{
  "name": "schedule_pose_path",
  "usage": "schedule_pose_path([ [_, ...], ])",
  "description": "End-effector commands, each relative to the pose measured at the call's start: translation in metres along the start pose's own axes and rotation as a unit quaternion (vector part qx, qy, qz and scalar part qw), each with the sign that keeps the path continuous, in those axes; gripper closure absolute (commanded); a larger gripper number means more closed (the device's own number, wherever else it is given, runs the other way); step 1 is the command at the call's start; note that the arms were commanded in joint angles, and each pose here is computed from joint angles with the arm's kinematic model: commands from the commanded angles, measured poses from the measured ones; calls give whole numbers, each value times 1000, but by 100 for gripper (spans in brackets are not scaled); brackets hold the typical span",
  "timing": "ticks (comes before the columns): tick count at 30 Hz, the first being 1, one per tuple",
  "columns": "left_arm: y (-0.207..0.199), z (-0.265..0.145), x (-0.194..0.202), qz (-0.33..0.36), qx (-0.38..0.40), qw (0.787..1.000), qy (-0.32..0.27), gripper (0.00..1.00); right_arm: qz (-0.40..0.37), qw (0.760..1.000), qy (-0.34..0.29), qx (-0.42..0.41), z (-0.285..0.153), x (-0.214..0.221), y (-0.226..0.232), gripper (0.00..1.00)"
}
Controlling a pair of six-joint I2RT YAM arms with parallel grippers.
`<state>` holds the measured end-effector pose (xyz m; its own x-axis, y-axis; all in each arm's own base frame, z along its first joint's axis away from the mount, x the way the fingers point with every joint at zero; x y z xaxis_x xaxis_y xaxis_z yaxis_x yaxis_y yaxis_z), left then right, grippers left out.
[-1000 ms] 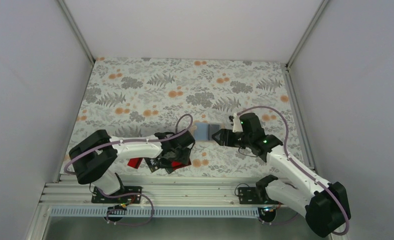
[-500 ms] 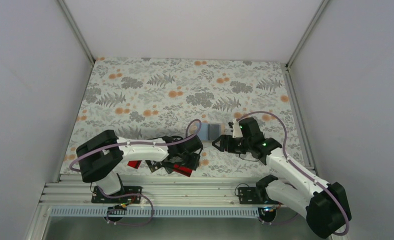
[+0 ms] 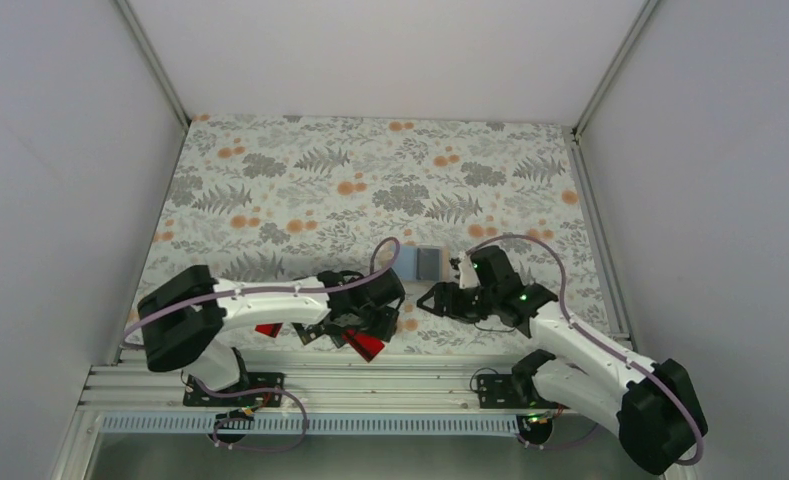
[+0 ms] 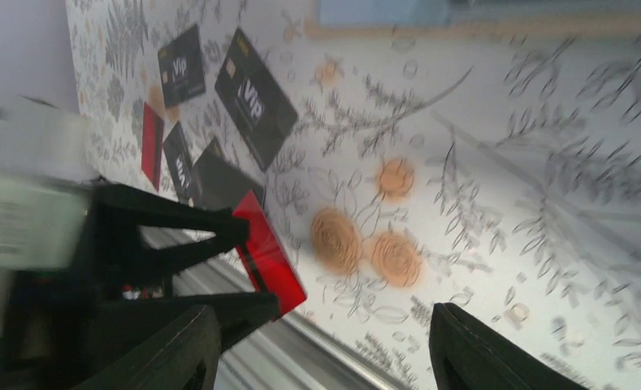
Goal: Put the credit cards into the card holder
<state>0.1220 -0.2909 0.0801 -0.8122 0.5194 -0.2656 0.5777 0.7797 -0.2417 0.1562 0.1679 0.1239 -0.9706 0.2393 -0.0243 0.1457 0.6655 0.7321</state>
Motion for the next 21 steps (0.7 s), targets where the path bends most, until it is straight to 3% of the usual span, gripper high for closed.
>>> schedule_pose_path([
  [1, -6, -43, -25, 2, -12, 997, -73, 44, 38, 998, 40, -39, 7, 19, 8, 33],
  [10, 37, -50, -5, -22, -37, 995, -87, 46, 120, 989, 78, -42, 36, 61, 28, 32],
  [21, 57, -41, 3, -8, -13, 996, -86, 59, 195, 976, 99, 11, 87, 118, 39, 37],
])
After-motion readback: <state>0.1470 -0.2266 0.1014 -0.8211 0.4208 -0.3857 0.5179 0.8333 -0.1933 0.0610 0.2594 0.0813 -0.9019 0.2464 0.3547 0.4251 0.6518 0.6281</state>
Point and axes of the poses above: each gripper's point midway between its finger pads, its own z axis out along the fingers, its own y axis along the line the jaws close on, x = y × z, the point moved 5 cm from there along -z, back along the fingers, and after that the axes turned 14 degrees about z, right-handed, at the moved point
